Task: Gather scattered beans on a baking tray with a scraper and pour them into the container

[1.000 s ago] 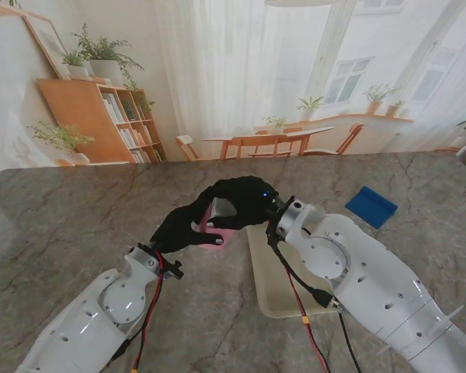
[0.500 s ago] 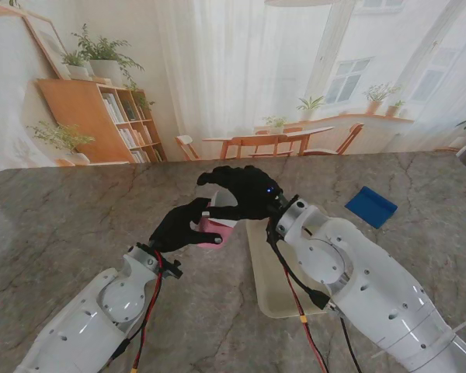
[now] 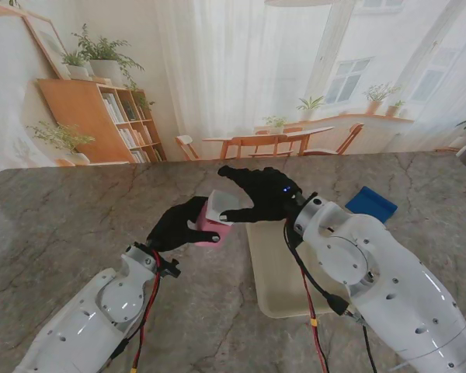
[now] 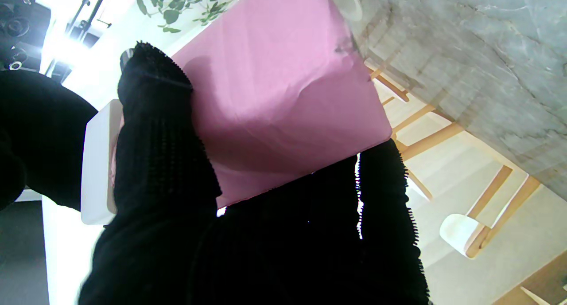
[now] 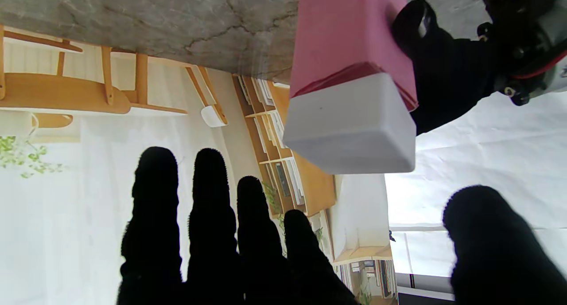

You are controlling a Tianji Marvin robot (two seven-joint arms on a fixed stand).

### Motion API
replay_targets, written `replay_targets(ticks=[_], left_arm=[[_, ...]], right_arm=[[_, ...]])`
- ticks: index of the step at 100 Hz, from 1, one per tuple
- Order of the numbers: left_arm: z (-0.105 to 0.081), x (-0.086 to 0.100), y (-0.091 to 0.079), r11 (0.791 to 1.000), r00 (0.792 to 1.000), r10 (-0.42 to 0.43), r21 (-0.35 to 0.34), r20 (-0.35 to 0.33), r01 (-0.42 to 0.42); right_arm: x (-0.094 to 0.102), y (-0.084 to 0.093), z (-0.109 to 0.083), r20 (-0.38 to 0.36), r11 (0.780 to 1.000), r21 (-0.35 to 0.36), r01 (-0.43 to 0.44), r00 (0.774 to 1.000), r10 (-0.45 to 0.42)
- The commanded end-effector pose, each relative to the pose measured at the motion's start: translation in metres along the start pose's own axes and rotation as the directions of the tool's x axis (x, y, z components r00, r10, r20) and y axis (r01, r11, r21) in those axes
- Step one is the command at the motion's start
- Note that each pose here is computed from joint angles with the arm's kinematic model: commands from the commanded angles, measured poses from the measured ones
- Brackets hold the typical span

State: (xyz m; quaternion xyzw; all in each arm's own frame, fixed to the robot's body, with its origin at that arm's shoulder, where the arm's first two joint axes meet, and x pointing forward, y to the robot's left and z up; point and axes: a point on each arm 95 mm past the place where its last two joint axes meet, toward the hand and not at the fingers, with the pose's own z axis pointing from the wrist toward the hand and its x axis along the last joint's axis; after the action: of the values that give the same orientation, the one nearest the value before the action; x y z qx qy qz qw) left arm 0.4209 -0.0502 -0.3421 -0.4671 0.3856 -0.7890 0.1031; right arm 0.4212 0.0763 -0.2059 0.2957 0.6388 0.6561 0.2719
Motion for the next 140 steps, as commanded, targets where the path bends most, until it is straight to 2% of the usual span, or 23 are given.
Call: replay_targets(ticks=[1, 20, 41, 59, 95, 110, 123, 140], left_arm=[[0.001, 0.003, 0.001, 1.0, 1.0, -0.004, 0.006, -0.008, 0.004], [0.001, 0.003, 0.002, 1.0, 1.0, -0.007, 0.005, -0.008, 0.007], [0.001, 0.003, 0.002, 1.0, 1.0, -0.011, 0.003, -0.012, 0.011], [0.001, 0.003, 0.002, 1.0, 1.0, -0.012, 0.005, -0.012, 0.012], [0.001, 0.004, 0.002, 1.0, 1.0, -0.012, 0.007, -0.012, 0.012], [0.001, 0.004, 0.003, 1.0, 1.0, -0.014, 0.005, -0.009, 0.014], [0.001, 0.003, 0.002, 1.0, 1.0, -0.013, 0.003, -0.007, 0.013], [0.0, 0.003, 0.002, 1.0, 1.0, -0.014, 0.002, -0.001, 0.014]], right_arm=[[-0.003, -0.005, 0.0, -0.007, 0.999, 0.032, 0.012, 1.0, -0.012], [-0.001, -0.017, 0.011, -0.021, 0.999, 0.033, -0.003, 1.0, 0.004], [0.004, -0.022, 0.024, -0.014, 1.0, 0.026, -0.015, 1.0, 0.015], [0.007, -0.025, 0.032, -0.008, 1.0, -0.016, -0.024, 1.0, 0.024], [0.014, -0.027, 0.041, 0.054, 0.997, -0.048, -0.067, 0.996, 0.069], [0.018, -0.027, 0.043, 0.076, 0.995, -0.072, -0.066, 0.995, 0.072], [0.019, -0.023, 0.039, 0.086, 0.998, -0.056, -0.035, 0.996, 0.04], [0.018, -0.019, 0.032, 0.094, 0.999, -0.036, -0.038, 0.995, 0.041]])
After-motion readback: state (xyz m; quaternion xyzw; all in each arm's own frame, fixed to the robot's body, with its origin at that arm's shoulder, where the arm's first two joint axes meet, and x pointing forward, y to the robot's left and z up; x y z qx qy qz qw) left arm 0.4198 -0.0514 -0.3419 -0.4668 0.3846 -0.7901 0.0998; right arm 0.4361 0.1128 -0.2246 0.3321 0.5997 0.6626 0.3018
